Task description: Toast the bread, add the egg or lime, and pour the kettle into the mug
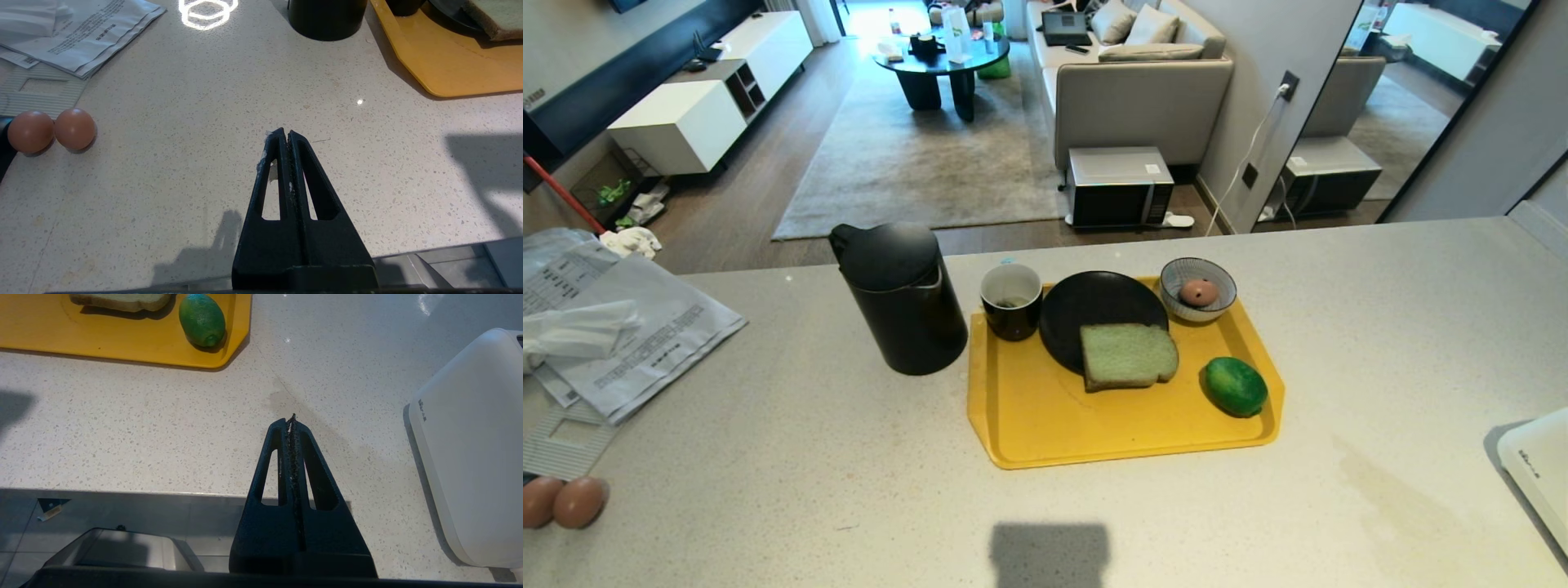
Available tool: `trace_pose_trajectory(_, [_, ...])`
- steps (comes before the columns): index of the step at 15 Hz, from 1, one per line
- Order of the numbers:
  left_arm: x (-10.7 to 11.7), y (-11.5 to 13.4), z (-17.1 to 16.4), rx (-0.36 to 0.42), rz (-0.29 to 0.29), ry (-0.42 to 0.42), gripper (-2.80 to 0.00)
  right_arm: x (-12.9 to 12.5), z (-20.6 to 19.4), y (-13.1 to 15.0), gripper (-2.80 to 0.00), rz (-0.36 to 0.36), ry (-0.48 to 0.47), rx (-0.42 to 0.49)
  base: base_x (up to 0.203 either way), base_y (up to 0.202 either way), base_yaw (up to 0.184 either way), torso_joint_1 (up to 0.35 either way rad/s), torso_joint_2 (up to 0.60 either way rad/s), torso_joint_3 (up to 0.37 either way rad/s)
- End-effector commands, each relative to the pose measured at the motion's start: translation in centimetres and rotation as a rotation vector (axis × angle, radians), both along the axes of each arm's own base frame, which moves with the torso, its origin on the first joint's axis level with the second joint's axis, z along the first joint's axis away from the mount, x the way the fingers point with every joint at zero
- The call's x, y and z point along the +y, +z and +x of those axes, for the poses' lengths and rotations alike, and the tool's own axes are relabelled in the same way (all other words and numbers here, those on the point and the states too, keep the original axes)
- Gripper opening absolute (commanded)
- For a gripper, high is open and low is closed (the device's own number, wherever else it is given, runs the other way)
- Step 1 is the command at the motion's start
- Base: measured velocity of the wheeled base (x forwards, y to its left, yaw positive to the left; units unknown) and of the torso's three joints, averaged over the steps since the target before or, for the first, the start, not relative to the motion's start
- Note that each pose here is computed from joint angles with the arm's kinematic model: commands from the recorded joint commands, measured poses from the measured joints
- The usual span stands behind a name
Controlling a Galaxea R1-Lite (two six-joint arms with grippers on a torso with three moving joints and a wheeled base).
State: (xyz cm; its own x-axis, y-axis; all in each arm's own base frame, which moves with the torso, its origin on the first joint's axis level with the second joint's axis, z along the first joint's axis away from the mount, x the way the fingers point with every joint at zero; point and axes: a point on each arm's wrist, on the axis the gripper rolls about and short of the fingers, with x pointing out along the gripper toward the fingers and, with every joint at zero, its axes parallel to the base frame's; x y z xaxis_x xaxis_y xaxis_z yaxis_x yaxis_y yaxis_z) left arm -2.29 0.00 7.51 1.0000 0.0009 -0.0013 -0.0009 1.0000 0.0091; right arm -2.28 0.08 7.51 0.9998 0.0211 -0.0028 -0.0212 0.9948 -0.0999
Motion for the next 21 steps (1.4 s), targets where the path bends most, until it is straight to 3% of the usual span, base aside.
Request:
trace_pose_trajectory(1, [0.00,0.00,0.00,0.000,0.000,0.001,-2.80,0.00,0.00,0.00,-2.80,-0.001,0.000,0.000,0.000,0.000,0.000,0.000,0.00,0.000])
trace_pose_trajectory(16, [0.00,0.00,0.00,0.000,0.000,0.001,-2.80,0.01,0.00,0.01,-2.80,-0.008,0.007,-0.001,0.000,0.000,0.000,0.000,0.00,0.000])
trace_pose_trajectory(21, [0.00,0.00,0.00,0.000,0.000,0.001,-2.80,0.03,0.01,0.01,-2.80,-0.043,0.011,-0.004,0.000,0.000,0.000,0.000,0.00,0.000])
